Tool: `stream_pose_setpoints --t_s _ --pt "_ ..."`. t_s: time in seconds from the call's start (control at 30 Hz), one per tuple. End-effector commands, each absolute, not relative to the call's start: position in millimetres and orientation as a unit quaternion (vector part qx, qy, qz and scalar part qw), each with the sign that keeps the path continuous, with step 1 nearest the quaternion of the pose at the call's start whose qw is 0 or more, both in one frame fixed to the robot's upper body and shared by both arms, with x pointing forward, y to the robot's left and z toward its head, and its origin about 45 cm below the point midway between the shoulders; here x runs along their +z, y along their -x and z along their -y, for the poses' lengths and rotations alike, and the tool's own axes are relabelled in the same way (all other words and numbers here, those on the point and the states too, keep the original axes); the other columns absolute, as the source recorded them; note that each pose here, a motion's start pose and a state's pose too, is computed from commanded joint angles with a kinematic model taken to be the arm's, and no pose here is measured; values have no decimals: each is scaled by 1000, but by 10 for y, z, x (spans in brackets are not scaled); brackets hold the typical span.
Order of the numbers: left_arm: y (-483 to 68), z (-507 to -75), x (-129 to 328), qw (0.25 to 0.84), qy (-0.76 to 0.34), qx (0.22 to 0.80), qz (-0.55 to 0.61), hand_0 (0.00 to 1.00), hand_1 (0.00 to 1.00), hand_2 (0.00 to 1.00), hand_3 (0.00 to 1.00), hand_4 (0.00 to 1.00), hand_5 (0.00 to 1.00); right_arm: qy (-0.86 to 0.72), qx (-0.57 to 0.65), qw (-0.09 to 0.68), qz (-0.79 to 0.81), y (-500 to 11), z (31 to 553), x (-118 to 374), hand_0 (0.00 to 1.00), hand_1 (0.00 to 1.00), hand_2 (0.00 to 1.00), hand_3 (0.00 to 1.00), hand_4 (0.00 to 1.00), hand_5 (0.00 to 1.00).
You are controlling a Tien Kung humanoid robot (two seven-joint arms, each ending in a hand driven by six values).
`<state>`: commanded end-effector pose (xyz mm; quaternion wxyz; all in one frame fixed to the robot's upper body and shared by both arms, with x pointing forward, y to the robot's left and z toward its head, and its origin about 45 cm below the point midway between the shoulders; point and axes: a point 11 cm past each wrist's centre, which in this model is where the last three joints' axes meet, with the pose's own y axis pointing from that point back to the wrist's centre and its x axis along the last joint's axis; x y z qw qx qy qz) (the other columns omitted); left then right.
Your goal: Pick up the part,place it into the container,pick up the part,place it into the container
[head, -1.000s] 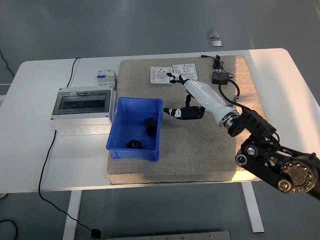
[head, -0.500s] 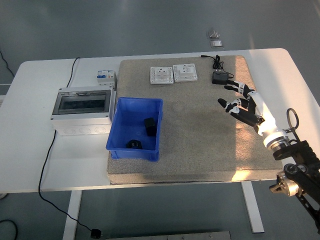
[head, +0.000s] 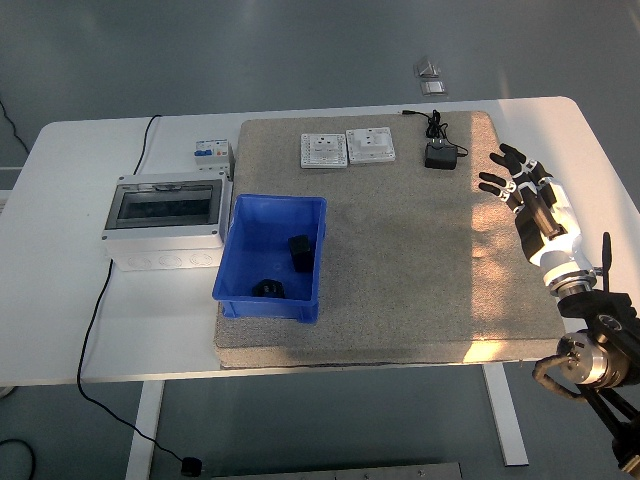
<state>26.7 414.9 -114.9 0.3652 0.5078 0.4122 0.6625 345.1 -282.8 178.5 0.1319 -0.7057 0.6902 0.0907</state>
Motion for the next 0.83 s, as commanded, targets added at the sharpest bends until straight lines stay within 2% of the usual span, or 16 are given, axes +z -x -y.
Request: stream_pose_setpoints --t_s 0.2,0.23,0.4,0.43,0.6,0.63,0.83 --pt "-273 -4159 -1146 367 -508 662 -410 716 705 697 719 774 709 680 119 153 -707 -3416 2968 1741 763 716 749 734 973 603" --pt "-273 -4163 -1144 367 -508 663 -410 715 704 694 713 766 694 677 121 157 -709 -3413 2987 1742 770 722 749 733 998 728" --pt "-280 -4179 -1138 366 -508 664 -409 715 704 694 713 766 694 670 124 165 -713 -3417 3031 1755 770 722 749 733 998 728" --pt "-282 -4182 -1137 366 -507 664 -409 715 704 693 708 768 697 669 125 165 -713 -3419 3034 1755 763 724 748 732 998 801" --pt "-292 -4192 -1133 364 -505 667 -409 715 704 693 708 768 697 680 129 148 -706 -3427 2998 1722 763 724 748 732 998 801" --pt "-291 -4191 -1133 364 -505 667 -409 714 702 695 703 767 685 683 128 143 -704 -3428 2985 1718 798 764 765 742 998 875" --pt "-271 -4178 -1139 359 -501 670 -413 714 702 695 703 767 685 690 130 136 -699 -3436 2946 1710 798 764 765 742 998 875"
